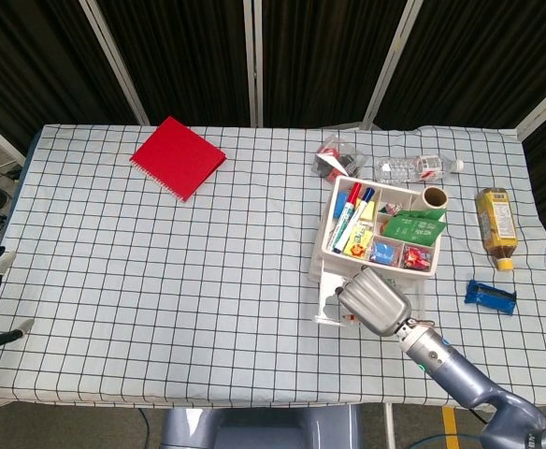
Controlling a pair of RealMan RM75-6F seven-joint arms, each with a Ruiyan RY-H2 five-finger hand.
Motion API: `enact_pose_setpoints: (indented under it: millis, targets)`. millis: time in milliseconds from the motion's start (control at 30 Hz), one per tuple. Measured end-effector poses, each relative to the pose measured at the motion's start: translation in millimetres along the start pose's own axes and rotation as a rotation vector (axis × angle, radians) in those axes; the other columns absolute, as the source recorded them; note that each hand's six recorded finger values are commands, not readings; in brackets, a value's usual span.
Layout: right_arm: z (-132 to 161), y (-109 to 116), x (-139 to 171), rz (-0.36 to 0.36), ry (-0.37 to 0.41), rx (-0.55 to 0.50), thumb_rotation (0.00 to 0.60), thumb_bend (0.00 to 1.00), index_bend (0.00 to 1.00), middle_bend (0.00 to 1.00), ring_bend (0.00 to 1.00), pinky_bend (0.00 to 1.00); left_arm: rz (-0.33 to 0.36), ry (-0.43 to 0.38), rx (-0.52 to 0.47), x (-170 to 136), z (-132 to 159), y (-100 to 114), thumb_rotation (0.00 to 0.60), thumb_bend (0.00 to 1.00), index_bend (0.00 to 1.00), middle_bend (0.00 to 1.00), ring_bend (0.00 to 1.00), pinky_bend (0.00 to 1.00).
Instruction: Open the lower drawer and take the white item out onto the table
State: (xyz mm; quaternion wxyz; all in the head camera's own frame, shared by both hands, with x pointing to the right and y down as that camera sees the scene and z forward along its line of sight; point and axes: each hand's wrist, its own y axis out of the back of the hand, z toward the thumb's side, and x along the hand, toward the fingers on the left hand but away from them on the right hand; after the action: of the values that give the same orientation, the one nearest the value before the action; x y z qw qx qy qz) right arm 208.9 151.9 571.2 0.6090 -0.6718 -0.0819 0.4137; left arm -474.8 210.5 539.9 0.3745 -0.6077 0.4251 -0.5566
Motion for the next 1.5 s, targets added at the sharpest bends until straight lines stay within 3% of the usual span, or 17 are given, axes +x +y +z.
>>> enact_pose_setpoints:
  millis: [367, 600, 1100, 1333, 1500]
  targets:
    - [2, 19, 9, -0.035, -0.005, 0.013, 0.600, 0.36, 0.70, 1.00, 1.00, 0.75, 0.004, -0.001, -0.004, -1, 0, 2, 0.600, 0.12, 0.00, 0.00, 0.00, 0.00]
    - [4, 36, 8, -0.107, -0.021, 0.026, 0.600, 0.36, 0.70, 1.00, 1.00, 0.75, 0.009, -0.003, -0.006, -2, 0, 3, 0.600, 0.12, 0.00, 0.00, 0.00, 0.00]
    - [27, 58, -28, -0.252, -0.028, 0.024, 0.600, 0.34, 0.70, 1.00, 1.00, 0.75, -0.003, 0.004, -0.014, -1, -2, 3, 0.600, 0.12, 0.00, 0.00, 0.00, 0.00]
    - [32, 65, -44, -0.285, -0.045, 0.073, 0.600, 0.19, 0.51, 1.00, 1.00, 0.75, 0.003, 0.011, -0.027, -1, -6, 5, 0.600, 0.12, 0.00, 0.00, 0.00, 0.00]
    - [31, 62, -45, -0.269, -0.062, 0.093, 0.600, 0.15, 0.42, 1.00, 1.00, 0.75, 0.006, 0.007, -0.030, -1, -5, 6, 0.600, 0.12, 0.00, 0.00, 0.00, 0.00]
